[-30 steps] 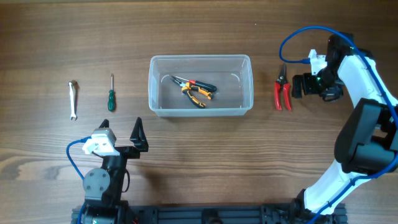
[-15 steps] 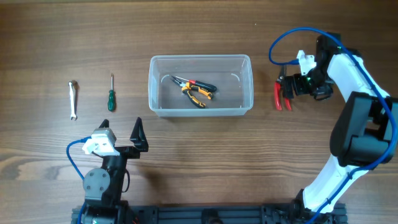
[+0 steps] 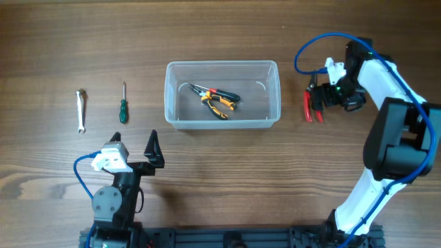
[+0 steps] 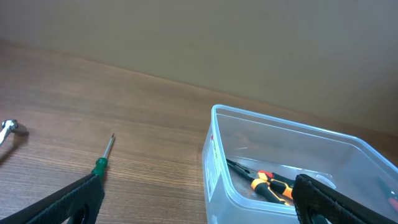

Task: Pack container
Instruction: 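Lower the right gripper and close it on the shears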

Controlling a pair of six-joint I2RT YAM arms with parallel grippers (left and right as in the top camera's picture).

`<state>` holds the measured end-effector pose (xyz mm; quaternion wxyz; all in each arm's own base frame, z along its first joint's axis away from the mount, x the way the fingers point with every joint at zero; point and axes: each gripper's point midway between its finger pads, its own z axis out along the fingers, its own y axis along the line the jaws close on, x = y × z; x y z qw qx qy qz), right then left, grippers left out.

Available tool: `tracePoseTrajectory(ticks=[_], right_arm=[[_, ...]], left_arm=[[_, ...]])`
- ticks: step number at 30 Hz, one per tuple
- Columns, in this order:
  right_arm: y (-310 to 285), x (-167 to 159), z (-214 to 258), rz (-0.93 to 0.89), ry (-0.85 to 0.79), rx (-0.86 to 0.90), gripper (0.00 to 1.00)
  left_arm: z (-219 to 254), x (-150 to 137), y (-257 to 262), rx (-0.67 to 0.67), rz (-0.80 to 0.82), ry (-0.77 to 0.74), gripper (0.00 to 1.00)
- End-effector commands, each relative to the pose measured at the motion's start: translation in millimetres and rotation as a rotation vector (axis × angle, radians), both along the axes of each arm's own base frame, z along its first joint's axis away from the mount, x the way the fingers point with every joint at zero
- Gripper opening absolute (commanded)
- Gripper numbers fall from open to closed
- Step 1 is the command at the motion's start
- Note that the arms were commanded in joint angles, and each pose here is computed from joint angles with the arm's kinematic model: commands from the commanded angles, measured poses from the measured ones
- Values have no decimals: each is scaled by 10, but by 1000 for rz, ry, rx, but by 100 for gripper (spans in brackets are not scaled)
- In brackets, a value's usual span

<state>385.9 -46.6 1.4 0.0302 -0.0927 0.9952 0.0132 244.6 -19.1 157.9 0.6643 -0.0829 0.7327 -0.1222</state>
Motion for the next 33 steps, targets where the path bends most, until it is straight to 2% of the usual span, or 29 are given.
tracePoseTrajectory(ticks=[1, 12, 24, 28, 33], right_arm=[[96, 25, -69, 70, 5, -26, 100], [123, 52, -77, 45, -4, -14, 100], [128, -2, -307, 27, 47, -7, 99], [126, 14, -307, 10, 41, -8, 78], [129, 15, -307, -34, 42, -4, 63]], left_arm=[[-2, -1, -7, 8, -7, -5, 100], [-2, -1, -7, 8, -7, -5, 100], [-2, -1, -7, 8, -7, -5, 100], [-2, -1, -7, 8, -7, -5, 100], [-2, -1, -7, 8, -7, -5, 100]])
